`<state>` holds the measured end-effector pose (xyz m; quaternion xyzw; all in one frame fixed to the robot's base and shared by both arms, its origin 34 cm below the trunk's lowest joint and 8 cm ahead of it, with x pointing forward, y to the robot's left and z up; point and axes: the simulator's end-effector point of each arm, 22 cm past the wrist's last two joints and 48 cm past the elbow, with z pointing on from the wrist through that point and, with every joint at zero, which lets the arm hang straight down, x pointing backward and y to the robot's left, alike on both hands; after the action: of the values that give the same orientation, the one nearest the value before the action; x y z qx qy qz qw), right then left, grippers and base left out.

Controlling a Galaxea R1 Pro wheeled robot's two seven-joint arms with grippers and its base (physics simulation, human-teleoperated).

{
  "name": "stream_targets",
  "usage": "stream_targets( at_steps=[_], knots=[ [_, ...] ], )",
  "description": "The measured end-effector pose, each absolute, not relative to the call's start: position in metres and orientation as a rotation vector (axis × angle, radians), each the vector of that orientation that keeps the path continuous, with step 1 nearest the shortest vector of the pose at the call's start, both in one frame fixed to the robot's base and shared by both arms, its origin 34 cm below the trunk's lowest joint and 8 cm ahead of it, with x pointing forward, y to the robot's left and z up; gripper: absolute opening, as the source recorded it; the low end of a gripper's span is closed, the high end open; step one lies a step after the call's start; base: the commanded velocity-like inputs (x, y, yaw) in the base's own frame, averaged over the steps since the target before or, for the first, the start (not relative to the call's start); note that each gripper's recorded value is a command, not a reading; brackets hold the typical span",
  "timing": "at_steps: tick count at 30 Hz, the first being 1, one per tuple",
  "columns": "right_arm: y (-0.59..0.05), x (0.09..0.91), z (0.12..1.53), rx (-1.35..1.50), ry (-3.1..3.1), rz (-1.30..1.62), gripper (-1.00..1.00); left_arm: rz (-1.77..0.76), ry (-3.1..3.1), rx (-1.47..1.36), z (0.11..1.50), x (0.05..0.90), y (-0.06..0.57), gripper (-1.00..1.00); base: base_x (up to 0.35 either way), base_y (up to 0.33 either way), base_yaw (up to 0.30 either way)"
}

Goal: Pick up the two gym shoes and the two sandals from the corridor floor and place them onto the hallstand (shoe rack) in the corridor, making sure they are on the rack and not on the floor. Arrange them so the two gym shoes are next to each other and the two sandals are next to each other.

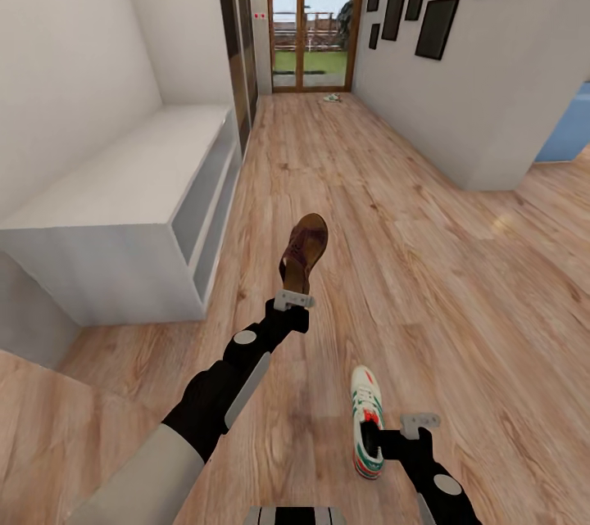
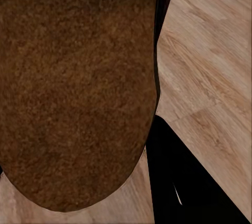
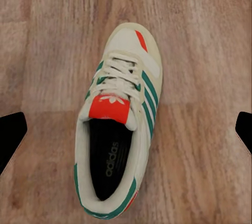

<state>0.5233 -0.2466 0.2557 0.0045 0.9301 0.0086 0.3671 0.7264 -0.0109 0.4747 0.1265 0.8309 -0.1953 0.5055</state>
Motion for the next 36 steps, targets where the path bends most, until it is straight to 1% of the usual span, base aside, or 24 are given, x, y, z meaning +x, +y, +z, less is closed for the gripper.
stream_targets(
  at_steps=[3, 6, 18, 26, 36],
  knots=[
    [-0.2467, 0.5233, 0.2558, 0.012, 2.39, 0.022, 1.0, -0.471, 2.004, 0.305, 0.4748, 0.7264, -0.0109, -1.0, 0.269, 0.0, 0.0],
    [-0.2464, 0.5233, 0.2556, 0.012, 2.39, 0.023, 1.0, -0.471, 2.005, 0.305, 0.4745, 0.7265, -0.0109, -1.0, 0.08, 0.0, 0.0],
    [-0.2464, 0.5291, 0.2617, 0.012, 2.373, 0.023, 1.0, -0.471, 2.005, 0.305, 0.4743, 0.7265, -0.0109, -1.0, 0.01, -0.001, 0.0],
    [-0.2462, 0.5301, 0.263, 0.013, 2.372, 0.024, 1.0, -0.471, 2.005, 0.305, 0.4744, 0.7265, -0.0109, -1.0, 0.072, -0.074, 0.0],
    [-0.2469, 0.5301, 0.2629, 0.015, 2.373, 0.022, 1.0, -0.471, 2.005, 0.305, 0.4743, 0.7265, -0.0109, -1.0, 0.01, -0.01, 0.0]
  ],
)
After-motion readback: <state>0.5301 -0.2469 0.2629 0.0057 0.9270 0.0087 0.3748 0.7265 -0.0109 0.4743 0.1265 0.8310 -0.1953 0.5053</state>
